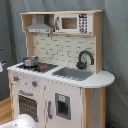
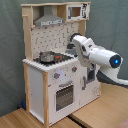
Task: Play with the kitchen
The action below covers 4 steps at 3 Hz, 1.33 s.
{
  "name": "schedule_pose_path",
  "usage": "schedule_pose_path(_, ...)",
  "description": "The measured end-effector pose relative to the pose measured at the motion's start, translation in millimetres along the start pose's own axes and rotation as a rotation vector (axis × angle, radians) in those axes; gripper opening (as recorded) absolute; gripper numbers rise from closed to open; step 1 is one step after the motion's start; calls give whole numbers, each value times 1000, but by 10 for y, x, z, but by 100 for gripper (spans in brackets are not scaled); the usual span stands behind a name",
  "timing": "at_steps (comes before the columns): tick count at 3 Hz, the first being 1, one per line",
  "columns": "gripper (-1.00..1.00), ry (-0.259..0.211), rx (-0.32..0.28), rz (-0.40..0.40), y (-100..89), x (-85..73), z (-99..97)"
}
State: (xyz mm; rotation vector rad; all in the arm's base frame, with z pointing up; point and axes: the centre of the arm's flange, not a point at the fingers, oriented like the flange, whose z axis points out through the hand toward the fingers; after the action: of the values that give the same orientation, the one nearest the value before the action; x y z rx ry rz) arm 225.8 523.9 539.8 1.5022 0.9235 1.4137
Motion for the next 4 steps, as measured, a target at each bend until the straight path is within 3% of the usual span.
schedule_pose_path(2, 100, -54, 78, 92, 453, 242, -118)
schedule_pose_path(3, 100, -91, 153, 163, 748, 270, -26)
schedule_pose_path(4, 100, -111, 261, 231, 901, 299, 110)
